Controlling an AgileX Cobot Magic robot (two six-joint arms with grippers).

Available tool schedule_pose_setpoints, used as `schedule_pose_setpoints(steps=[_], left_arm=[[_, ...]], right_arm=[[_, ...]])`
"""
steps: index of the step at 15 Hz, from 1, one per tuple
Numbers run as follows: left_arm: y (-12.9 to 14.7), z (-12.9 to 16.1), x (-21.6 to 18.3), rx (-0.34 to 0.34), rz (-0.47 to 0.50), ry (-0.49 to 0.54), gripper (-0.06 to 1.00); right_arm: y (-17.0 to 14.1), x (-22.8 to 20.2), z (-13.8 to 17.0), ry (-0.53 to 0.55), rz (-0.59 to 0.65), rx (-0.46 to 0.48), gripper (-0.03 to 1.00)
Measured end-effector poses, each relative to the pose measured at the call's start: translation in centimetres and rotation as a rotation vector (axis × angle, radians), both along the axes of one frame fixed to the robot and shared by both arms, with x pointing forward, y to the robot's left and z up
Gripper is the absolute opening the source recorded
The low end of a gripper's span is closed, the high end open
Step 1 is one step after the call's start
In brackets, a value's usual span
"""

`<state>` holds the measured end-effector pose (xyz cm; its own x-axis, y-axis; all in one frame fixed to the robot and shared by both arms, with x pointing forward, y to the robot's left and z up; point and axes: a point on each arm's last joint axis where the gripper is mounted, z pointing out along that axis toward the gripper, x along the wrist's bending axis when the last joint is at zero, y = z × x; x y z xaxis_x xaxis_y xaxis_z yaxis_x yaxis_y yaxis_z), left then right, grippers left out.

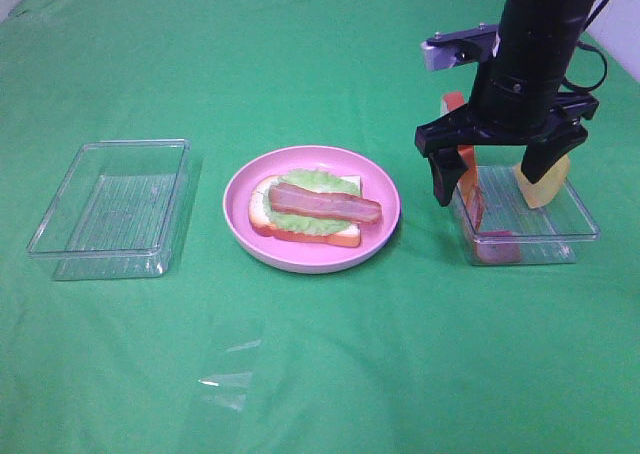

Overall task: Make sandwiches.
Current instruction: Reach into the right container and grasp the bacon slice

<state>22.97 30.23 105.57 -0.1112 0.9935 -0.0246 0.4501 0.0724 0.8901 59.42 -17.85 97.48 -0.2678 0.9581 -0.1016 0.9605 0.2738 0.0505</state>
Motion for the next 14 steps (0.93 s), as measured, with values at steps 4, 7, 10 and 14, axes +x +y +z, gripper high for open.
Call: schedule_pose_setpoints(steps=[4,7,10,14], left_arm=[[0.0,0.0,0.0,0.0,0.0,0.0,0.99],[0.0,0.0,0.0,0.0,0.0,0.0,0.99],[0.0,0.0,0.0,0.0,0.0,0.0,0.99],[0.0,0.0,0.0,0.0,0.0,0.0,0.99]], right_arm=[[0.3,0.9,-2.9,0.022,-0.044,-0.013,0.95],[0.3,1.1,-3.7,0.022,-0.075,-0.022,0.94],[0.2,1.1,-3.7,0.019,-0.072,-0.029,0.8],[0.2,1.1,-3.7,0.018,-0.072,-0.03,0.25]])
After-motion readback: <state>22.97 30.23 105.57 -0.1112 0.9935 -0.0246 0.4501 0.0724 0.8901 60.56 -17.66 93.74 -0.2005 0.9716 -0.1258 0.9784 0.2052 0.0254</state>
